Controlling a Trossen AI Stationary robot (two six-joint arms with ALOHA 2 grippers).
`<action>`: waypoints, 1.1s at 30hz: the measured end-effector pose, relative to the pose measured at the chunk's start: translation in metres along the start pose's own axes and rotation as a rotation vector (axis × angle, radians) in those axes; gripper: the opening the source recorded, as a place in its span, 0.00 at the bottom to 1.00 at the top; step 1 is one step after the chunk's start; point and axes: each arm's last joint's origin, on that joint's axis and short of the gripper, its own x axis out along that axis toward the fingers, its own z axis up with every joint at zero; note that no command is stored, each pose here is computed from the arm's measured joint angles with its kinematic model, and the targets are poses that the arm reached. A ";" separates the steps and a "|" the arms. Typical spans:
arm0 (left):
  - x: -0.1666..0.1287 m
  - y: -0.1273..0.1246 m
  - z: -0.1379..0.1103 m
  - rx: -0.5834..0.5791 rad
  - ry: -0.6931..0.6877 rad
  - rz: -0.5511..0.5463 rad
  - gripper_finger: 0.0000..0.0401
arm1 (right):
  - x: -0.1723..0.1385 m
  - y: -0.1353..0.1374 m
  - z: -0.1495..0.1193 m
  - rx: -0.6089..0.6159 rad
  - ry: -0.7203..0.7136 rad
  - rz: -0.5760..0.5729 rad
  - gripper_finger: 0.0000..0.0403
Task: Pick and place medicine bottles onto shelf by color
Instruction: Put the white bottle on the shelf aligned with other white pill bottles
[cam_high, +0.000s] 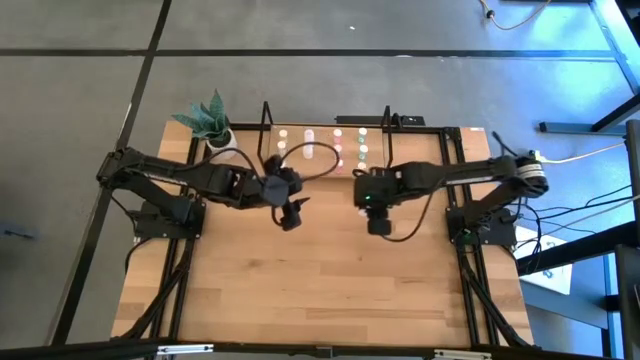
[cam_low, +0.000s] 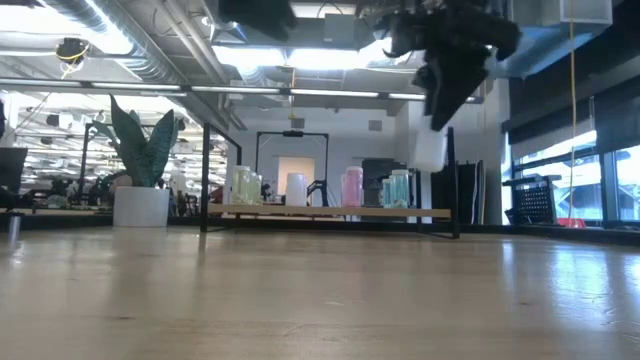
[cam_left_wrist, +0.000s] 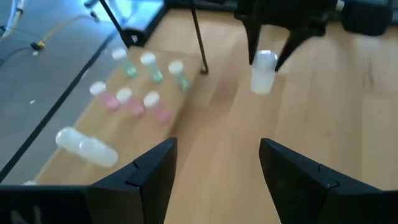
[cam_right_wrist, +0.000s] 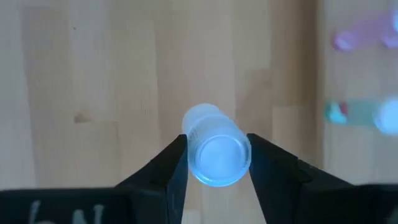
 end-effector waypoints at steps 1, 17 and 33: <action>-0.001 -0.001 -0.002 0.015 0.017 -0.002 0.55 | 0.004 0.001 0.004 -0.014 0.000 0.006 0.37; -0.018 -0.028 -0.016 0.114 0.050 -0.080 0.55 | 0.066 0.011 0.029 -0.195 0.054 0.074 0.37; -0.020 -0.031 -0.017 0.123 0.050 -0.087 0.55 | 0.084 0.013 0.030 -0.200 0.093 0.077 0.38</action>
